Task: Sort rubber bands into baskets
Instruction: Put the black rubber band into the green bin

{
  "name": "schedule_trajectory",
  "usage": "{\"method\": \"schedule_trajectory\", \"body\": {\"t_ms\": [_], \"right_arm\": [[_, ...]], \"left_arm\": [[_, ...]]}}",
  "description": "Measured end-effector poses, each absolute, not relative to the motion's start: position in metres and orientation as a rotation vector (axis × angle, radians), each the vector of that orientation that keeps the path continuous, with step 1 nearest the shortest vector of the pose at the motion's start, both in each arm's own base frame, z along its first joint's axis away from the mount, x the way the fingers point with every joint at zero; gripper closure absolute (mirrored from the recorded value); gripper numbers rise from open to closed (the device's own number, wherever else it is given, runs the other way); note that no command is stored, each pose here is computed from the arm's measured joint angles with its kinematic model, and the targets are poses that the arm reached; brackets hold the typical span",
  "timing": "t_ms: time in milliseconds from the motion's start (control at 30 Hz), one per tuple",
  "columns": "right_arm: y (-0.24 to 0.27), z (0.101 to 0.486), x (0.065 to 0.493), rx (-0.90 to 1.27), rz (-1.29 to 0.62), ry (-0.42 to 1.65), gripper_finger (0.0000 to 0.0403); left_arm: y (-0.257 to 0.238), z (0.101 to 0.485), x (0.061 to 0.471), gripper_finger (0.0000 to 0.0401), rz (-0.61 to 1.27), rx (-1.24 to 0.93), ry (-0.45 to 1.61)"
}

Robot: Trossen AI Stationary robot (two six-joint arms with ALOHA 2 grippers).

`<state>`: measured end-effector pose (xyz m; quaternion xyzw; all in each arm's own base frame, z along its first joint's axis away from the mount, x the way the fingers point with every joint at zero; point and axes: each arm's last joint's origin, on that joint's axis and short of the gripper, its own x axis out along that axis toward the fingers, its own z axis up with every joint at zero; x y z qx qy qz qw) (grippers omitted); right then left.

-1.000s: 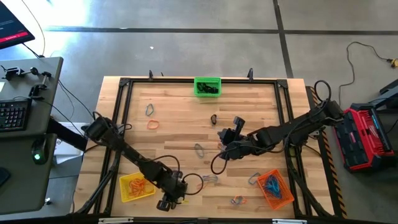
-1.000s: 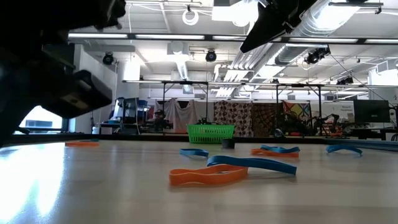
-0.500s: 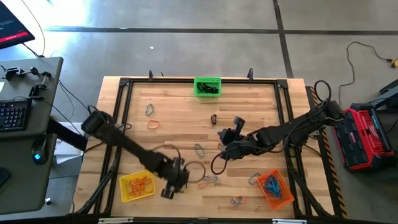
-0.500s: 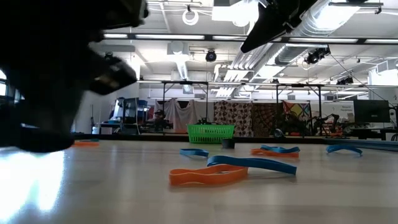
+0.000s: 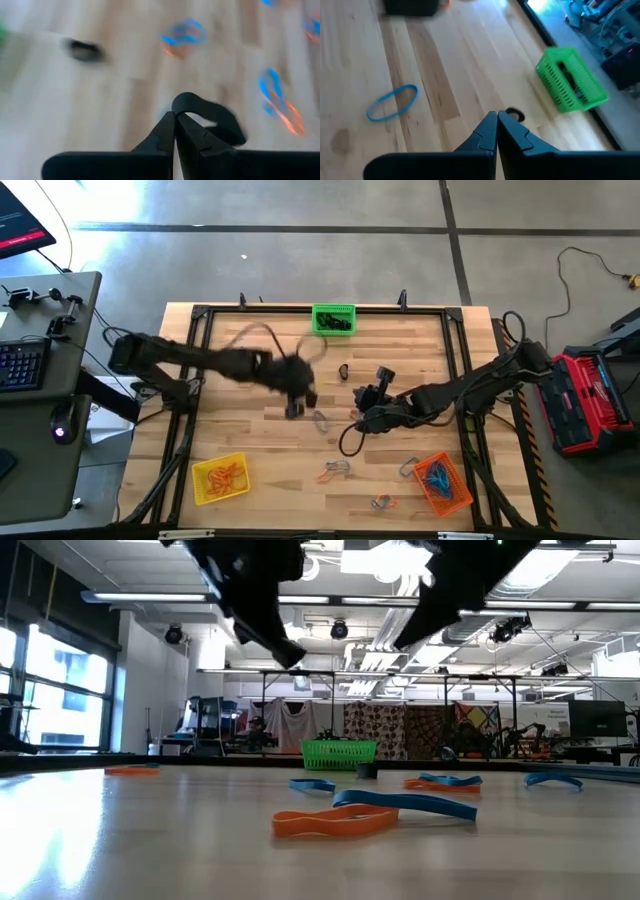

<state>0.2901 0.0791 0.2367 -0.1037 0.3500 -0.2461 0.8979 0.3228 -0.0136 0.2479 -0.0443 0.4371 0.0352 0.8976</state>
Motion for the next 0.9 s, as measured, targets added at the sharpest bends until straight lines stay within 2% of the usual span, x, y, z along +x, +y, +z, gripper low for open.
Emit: {"method": "schedule_trajectory", "body": {"t_ms": [200,367,900], "right_arm": [[0.06,0.201,0.287,-0.128,-0.484,0.693,0.0403],[0.045,0.191,0.288,-0.091,-0.496,0.655,0.0403],[0.026,0.199,0.295,-0.08,-0.55,0.639,0.0403]], "left_arm": [[0.062,0.27,0.317,0.0401,0.206,-0.124,0.77],[0.119,0.275,0.321,0.0401,0.238,-0.113,0.756],[0.265,0.236,0.357,0.0401,0.331,-0.097,0.849]]}}
